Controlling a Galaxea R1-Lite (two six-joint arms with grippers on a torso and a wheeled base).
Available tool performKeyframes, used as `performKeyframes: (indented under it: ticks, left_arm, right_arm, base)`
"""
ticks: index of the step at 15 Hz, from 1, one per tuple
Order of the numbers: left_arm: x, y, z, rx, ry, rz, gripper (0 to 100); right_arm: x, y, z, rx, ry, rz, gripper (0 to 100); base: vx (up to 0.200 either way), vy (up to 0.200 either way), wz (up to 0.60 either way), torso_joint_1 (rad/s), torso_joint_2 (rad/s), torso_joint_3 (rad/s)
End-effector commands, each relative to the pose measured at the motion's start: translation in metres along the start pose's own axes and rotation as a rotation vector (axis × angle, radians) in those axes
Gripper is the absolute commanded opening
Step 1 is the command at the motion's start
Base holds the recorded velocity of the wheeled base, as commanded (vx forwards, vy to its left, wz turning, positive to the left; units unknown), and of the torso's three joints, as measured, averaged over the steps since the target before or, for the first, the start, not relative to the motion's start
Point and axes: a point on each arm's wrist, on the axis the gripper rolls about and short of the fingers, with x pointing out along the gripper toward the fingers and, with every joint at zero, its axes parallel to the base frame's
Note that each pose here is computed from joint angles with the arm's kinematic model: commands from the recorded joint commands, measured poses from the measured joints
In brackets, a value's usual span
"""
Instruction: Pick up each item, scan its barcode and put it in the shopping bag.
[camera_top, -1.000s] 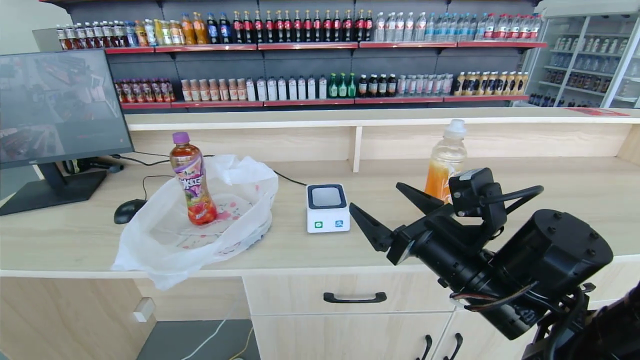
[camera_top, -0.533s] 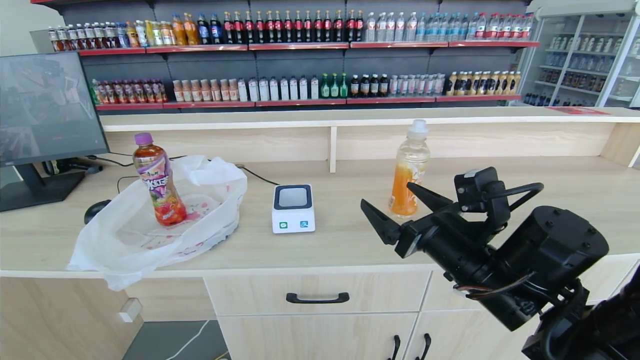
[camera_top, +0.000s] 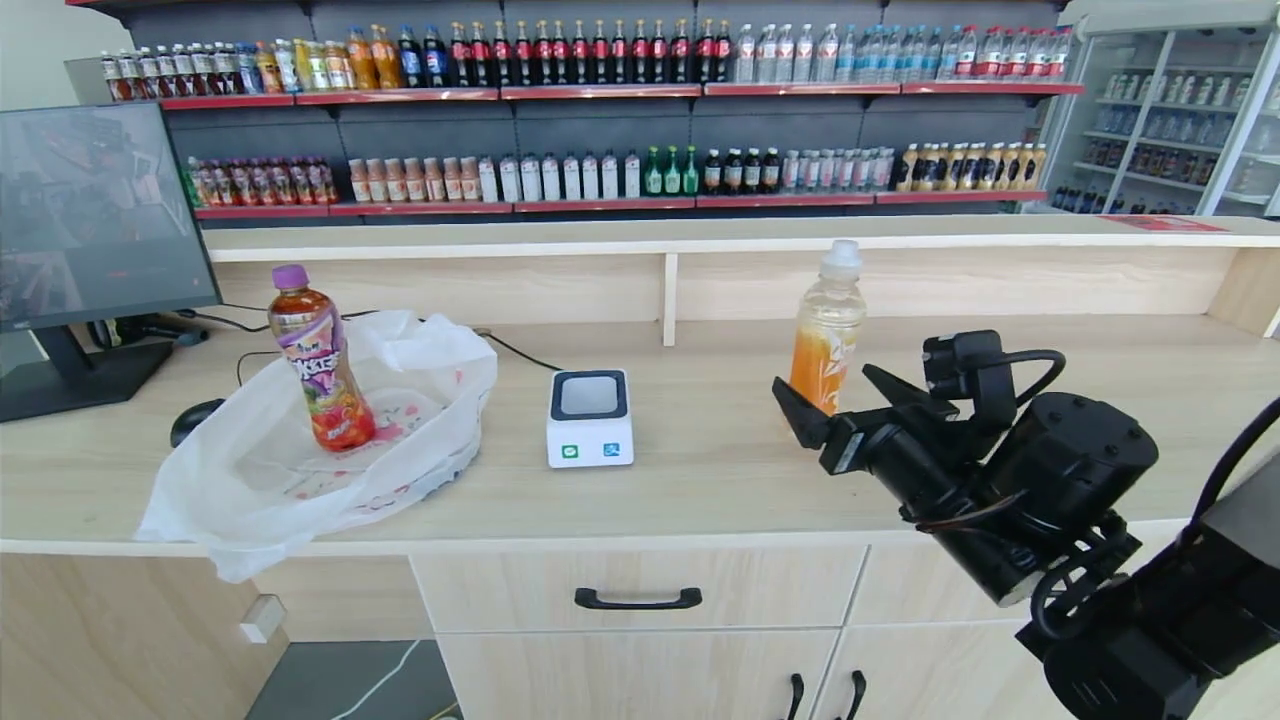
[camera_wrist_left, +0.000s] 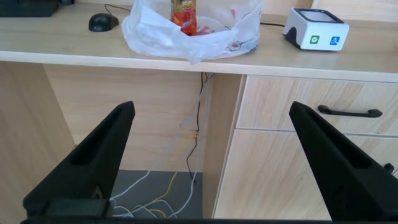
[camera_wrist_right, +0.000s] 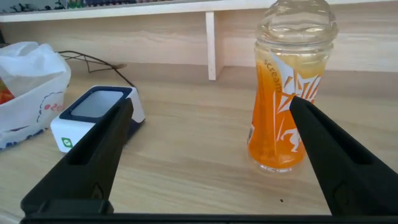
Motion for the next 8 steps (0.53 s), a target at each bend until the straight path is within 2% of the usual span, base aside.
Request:
performKeyframes:
  ticks: [1, 4, 6, 8]
  left_arm:
    - [0.000, 0.000, 0.000, 0.000, 0.000, 0.000, 100]
    - [0.000, 0.000, 0.000, 0.000, 0.001, 0.000, 100]
    - [0.000, 0.000, 0.000, 0.000, 0.000, 0.000, 100]
    - [0.000, 0.000, 0.000, 0.000, 0.000, 0.000, 100]
  right_arm:
    - [0.004, -0.011, -0.009, -0.002, 0.024, -0.044, 100]
    - [0.007, -0.030, -0.010, -0.010, 0.024, -0.102, 100]
    - [0.008, -0.029, -0.011, -0.010, 0.026, -0.099, 100]
    - [0.009, -0.027, -0.013, -0.010, 0.031, -0.095, 100]
  base:
    - [0.000, 0.000, 0.00, 0.000, 0.00, 0.000]
    - [0.000, 0.000, 0.00, 0.000, 0.00, 0.000]
    - [0.000, 0.000, 0.00, 0.000, 0.00, 0.000]
    - [0.200, 0.000, 0.00, 0.005, 0.00, 0.002]
